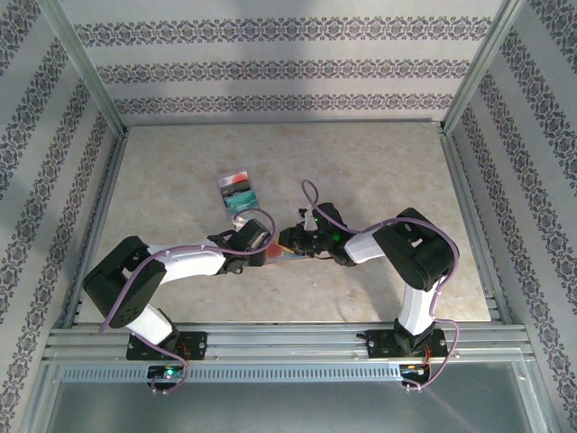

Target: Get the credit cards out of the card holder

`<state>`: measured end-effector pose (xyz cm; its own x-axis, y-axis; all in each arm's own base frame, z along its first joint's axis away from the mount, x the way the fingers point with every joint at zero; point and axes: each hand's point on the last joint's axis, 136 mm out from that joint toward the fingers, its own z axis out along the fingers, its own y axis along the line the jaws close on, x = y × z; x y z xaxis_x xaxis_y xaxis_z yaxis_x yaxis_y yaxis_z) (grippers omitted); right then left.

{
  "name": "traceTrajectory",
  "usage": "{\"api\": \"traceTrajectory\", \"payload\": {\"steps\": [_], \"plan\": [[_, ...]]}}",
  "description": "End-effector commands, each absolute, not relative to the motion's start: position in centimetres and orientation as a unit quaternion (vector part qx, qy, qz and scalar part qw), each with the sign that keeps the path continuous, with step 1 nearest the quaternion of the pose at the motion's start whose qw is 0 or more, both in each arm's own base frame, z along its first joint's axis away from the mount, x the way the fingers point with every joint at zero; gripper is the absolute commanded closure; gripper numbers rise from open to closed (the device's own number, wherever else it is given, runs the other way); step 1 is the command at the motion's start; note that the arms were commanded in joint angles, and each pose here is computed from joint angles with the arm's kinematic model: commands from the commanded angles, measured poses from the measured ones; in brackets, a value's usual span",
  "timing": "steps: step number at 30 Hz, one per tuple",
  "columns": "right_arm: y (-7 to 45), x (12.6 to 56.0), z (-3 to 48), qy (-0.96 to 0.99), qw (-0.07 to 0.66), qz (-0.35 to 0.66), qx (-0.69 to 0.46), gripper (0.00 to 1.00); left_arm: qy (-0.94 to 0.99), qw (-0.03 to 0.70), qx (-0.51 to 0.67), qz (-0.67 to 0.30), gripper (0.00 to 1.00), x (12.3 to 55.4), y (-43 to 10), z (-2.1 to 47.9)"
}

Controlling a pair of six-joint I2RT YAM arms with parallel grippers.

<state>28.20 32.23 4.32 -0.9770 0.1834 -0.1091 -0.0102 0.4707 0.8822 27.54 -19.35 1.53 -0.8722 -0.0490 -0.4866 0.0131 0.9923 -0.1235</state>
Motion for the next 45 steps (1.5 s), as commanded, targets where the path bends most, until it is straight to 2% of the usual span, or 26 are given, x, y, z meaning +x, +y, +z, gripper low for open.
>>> {"api": "traceTrajectory", "payload": {"steps": [1,20,27,45], "plan": [[32.2,28.5,6.2,0.837,0.112,0.535,0.037,0.79,0.978,0.194,-0.008,-0.080,0.51,25.7,-19.7,-1.1],[30.9,28.6,5.3,0.840,0.113,0.528,0.053,0.82,0.978,0.194,-0.011,-0.075,0.51,25.7,-19.2,-0.9],[30.9,28.5,5.2,0.840,0.110,0.529,0.053,0.89,0.978,0.194,-0.012,-0.074,0.51,25.8,-19.1,-0.9],[28.5,28.8,4.9,0.843,0.129,0.517,0.071,0.93,0.977,0.198,-0.018,-0.072,0.52,26.0,-18.7,-0.5]]}}
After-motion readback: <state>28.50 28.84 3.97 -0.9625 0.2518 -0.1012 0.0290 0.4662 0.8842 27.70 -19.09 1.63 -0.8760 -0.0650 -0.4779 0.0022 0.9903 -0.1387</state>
